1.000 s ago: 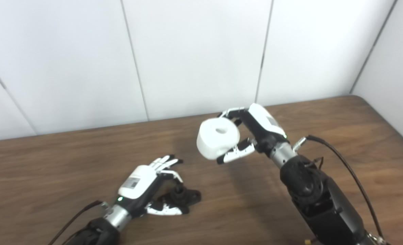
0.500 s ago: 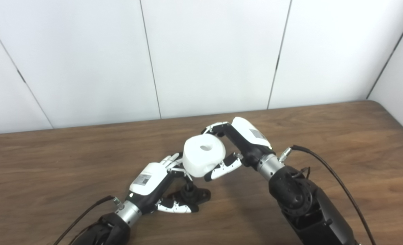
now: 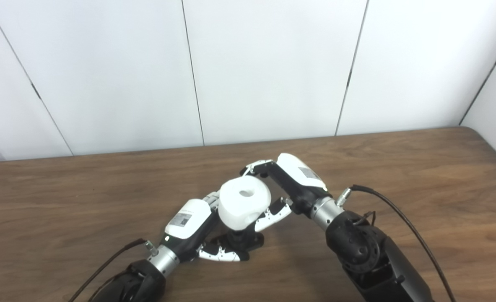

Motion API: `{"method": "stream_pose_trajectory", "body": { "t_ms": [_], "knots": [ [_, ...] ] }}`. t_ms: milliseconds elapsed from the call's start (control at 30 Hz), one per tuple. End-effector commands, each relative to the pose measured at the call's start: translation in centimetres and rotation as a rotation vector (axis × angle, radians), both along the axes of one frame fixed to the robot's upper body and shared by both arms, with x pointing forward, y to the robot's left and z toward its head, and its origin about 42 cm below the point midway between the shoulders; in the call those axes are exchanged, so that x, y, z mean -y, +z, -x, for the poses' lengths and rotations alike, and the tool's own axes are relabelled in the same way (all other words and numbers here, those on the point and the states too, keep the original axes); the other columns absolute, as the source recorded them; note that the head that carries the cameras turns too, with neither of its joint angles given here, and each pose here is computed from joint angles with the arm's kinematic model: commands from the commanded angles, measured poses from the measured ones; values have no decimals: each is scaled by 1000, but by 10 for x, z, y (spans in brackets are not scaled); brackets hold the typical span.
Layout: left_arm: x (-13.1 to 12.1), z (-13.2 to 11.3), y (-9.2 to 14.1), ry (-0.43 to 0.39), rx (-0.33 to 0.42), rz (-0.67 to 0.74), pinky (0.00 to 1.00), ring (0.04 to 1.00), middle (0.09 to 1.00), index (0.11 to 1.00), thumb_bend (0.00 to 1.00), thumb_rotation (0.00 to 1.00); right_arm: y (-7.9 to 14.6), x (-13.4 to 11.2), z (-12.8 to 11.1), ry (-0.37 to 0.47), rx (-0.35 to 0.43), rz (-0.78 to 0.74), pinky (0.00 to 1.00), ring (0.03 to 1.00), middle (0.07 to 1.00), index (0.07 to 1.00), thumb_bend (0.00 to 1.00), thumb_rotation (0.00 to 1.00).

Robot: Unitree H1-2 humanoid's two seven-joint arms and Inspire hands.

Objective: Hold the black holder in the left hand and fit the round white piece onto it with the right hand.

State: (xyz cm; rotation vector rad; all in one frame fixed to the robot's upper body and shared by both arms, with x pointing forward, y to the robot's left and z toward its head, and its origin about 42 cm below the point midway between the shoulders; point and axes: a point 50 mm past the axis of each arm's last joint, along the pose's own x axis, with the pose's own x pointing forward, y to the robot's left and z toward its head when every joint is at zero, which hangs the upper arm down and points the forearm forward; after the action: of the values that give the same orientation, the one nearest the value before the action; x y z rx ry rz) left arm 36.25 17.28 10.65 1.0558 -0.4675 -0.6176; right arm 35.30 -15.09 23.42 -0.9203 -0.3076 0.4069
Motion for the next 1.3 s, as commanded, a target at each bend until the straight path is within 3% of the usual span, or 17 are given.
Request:
{"method": "stream_pose_trajectory", "body": {
  "t_ms": [0,767,1267],
  "knots": [
    [-1,60,-80,-10,-278,-230,947,975,909,484,524,59,21,-3,-2,44,94,7,777,782,773,481,521,133],
    [-3,58,-78,-5,-278,-217,958,976,908,484,524,58,14,4,-1,110,72,119,802,785,770,481,524,133],
    [1,61,-77,-6,-285,-210,960,976,908,484,524,59,11,-4,-7,123,58,135,822,790,773,481,523,134]
  ]
}}
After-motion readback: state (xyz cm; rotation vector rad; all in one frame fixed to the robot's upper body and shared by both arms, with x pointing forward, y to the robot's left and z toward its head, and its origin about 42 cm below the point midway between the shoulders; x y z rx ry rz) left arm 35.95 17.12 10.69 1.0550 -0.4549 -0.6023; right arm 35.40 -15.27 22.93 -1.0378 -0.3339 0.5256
